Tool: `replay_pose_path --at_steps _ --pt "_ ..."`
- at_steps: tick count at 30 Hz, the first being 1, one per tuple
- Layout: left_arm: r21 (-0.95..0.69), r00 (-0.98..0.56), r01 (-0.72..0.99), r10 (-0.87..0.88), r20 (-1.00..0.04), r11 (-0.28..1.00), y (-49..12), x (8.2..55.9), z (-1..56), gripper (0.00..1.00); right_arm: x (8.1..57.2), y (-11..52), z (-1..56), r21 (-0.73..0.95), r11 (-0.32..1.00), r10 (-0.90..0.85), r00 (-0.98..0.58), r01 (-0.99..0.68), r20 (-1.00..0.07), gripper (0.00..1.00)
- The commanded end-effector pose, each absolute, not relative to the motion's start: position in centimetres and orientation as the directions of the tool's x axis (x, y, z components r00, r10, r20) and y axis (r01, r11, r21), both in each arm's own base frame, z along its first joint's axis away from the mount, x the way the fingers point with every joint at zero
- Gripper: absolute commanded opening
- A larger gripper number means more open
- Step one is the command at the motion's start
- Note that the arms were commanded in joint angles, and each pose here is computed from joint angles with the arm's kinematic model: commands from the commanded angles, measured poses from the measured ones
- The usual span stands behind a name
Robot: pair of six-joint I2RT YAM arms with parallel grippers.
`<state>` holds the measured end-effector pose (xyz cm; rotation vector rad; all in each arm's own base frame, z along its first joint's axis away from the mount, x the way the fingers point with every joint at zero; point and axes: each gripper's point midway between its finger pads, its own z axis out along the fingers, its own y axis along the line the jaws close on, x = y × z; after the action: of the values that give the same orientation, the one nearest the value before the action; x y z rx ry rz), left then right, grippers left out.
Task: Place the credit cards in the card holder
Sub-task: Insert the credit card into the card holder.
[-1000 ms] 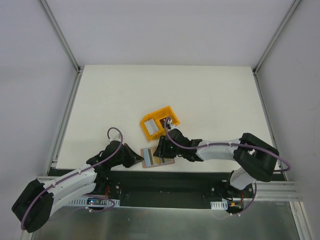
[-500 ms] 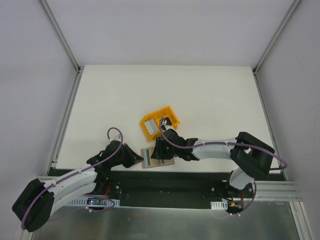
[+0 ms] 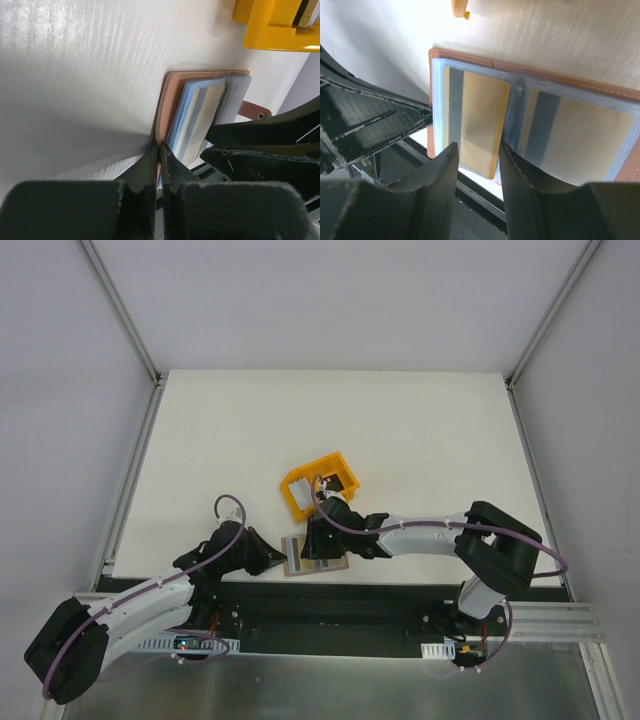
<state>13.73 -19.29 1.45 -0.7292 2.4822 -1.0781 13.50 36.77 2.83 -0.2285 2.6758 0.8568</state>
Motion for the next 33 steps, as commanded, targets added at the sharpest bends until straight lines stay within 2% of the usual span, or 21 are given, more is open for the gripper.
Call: replay_pose_path --at_steps 1,9,25,33 --pt "-0.672 -0.807 -0.37 -0.58 -0.109 0.641 -17.0 12.0 -2.4 0.0 14.2 36.7 6.1 0.519 0.801 -0.052 -0.898 -0.299 -0.437 0.42" --pt "-0.675 -0.807 -0.364 -0.579 -0.116 0.642 -17.2 12.3 -2.0 0.0 15.0 34.2 8.2 0.459 0.828 -0.047 -0.856 -0.322 -0.515 0.45" --pt "-0.671 -0.814 -0.36 -0.57 -0.113 0.648 -17.2 12.2 -2.0 0.0 13.7 39.4 5.0 0.548 0.768 -0.119 -0.915 -0.331 -0.387 0.45" --pt "-0.674 -0.812 -0.357 -0.572 -0.117 0.646 -17.2 12.3 -1.9 0.0 14.4 38.6 6.5 0.522 0.772 -0.116 -0.888 -0.363 -0.446 0.45"
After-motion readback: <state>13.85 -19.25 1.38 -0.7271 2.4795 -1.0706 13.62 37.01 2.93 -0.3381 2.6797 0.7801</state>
